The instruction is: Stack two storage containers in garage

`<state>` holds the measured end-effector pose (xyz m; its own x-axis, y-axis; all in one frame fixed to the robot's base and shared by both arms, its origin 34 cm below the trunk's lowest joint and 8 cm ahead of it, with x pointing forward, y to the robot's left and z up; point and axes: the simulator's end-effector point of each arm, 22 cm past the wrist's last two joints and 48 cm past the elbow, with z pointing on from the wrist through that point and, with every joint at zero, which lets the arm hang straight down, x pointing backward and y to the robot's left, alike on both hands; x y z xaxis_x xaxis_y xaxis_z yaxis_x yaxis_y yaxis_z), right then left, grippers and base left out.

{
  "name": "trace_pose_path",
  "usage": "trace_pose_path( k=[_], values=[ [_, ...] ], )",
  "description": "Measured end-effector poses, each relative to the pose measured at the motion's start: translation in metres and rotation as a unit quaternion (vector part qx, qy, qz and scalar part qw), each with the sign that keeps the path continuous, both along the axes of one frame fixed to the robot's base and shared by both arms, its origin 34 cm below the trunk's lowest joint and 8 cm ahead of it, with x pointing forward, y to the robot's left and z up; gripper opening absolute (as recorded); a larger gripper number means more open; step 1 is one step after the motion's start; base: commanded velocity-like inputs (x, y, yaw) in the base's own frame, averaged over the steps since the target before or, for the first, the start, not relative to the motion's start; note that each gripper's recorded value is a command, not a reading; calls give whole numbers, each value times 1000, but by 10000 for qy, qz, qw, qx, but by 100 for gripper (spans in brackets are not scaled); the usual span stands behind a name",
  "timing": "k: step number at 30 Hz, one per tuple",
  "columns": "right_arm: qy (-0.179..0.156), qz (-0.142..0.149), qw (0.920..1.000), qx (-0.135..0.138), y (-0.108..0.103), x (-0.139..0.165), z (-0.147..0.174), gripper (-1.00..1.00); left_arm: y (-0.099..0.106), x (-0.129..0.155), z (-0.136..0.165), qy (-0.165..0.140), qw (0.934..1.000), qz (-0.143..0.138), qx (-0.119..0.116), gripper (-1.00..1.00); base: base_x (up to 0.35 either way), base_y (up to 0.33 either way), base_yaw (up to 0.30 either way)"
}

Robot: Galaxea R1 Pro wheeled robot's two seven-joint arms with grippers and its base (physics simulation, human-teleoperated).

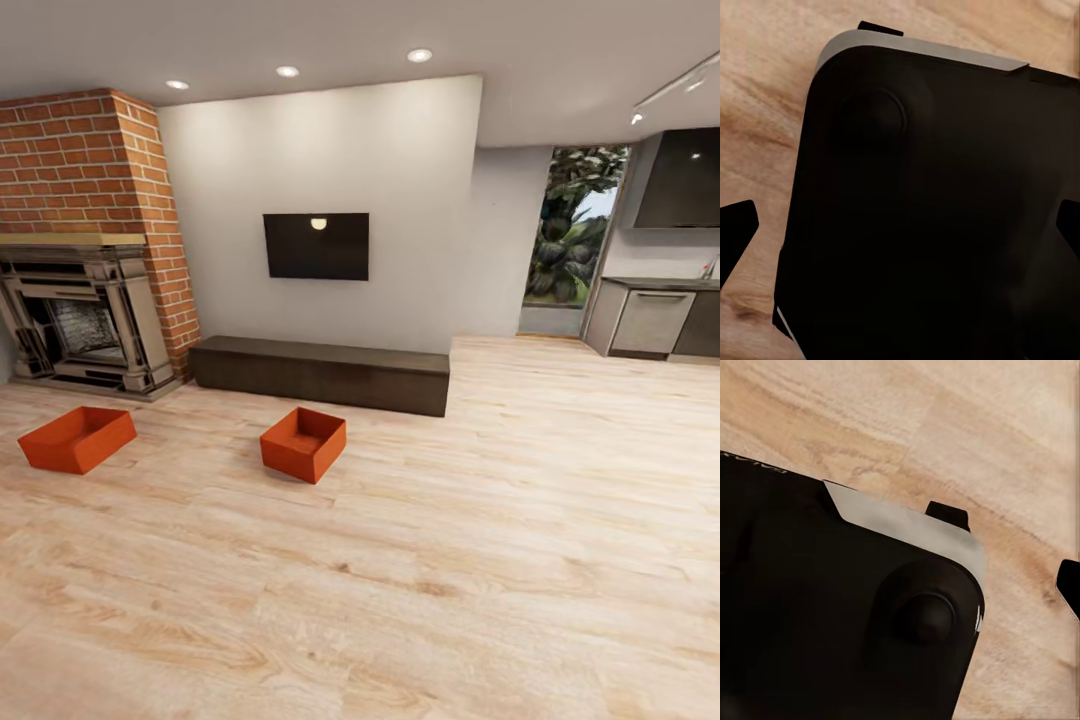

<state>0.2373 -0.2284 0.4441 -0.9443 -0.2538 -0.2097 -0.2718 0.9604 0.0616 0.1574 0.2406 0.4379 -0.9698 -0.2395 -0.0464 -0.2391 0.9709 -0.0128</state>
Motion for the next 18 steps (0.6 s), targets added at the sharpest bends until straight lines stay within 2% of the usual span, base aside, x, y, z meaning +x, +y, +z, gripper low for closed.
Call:
trace_pose_path(
  k=[8,18],
  values=[
    [-4,-49,10000,12,1,0,0,100,-1,-1,0,13,10000,1,-6,100,298,-5,0],
    [22,-35,10000,10,1,-1,0,100,-1,-1,0,14,10000,7,-8,100,320,-69,0]
  ],
)
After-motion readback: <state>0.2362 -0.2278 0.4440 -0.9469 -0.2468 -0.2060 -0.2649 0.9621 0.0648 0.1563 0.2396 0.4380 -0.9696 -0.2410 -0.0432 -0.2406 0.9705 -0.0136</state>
